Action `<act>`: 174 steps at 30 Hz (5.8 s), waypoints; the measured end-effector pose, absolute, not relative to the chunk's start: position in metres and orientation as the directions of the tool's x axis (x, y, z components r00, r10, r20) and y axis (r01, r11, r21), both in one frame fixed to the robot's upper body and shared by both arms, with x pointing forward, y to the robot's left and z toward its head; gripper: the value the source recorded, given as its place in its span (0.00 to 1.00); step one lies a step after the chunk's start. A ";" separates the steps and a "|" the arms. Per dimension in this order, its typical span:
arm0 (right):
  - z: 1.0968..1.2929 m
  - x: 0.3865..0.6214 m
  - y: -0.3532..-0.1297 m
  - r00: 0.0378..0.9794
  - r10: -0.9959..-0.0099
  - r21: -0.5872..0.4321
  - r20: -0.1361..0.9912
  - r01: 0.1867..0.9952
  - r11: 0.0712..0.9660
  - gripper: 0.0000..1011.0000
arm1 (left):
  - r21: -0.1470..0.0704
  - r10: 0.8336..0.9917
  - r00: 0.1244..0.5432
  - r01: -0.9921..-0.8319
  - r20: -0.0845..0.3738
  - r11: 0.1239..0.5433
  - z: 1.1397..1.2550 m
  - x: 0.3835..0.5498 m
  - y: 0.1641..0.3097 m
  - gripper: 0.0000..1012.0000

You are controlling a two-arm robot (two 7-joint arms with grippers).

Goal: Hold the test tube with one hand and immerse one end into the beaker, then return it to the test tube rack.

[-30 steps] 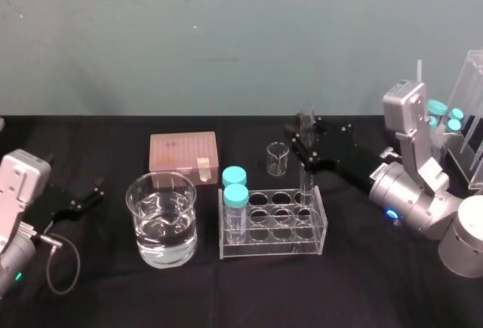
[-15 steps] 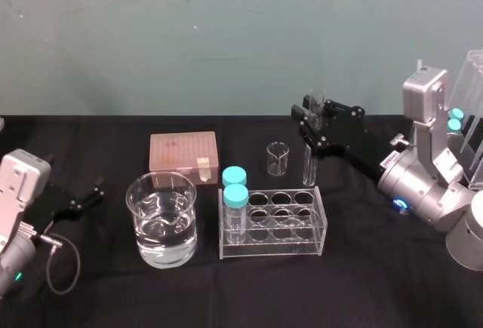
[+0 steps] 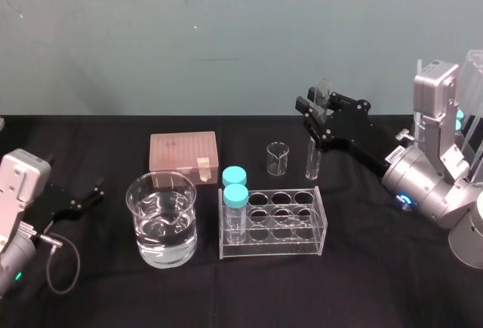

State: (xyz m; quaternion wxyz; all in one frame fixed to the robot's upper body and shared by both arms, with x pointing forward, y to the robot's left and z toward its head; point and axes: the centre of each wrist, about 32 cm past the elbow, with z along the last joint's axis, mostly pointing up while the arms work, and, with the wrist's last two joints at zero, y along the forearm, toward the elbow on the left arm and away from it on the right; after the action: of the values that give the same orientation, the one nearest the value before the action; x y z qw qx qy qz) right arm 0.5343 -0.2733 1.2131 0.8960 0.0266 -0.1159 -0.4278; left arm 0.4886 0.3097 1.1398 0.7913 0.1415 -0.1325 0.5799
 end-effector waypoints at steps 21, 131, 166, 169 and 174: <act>1.214 0.531 -0.279 0.577 -0.807 0.178 0.125 0.787 0.590 0.24 | 0.070 0.880 0.292 -0.955 0.374 0.287 1.140 0.489 0.310 0.99; 1.244 0.609 -0.193 0.910 -0.366 0.204 0.193 0.328 0.922 0.24 | 0.070 0.880 0.292 -0.955 0.374 0.287 1.140 0.489 0.310 0.99; 1.236 0.603 -0.153 0.953 -0.244 0.187 0.179 0.211 0.959 0.24 | 0.070 0.880 0.292 -0.955 0.374 0.287 1.140 0.489 0.310 0.99; 1.232 0.603 -0.152 0.954 -0.244 0.184 0.176 0.211 0.960 0.24 | 0.070 0.880 0.292 -0.955 0.374 0.287 1.140 0.489 0.310 0.99; 1.228 0.603 -0.151 0.955 -0.243 0.177 0.172 0.213 0.961 0.24 | 0.070 0.880 0.292 -0.955 0.374 0.287 1.140 0.489 0.310 0.99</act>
State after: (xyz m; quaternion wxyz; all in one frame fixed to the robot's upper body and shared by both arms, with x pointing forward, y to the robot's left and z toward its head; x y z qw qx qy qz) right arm 0.6026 -0.1512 1.2276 0.9855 0.0784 -0.0964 -0.1156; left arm 0.4886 0.3097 1.1397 0.7913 0.1415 -0.1324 0.5799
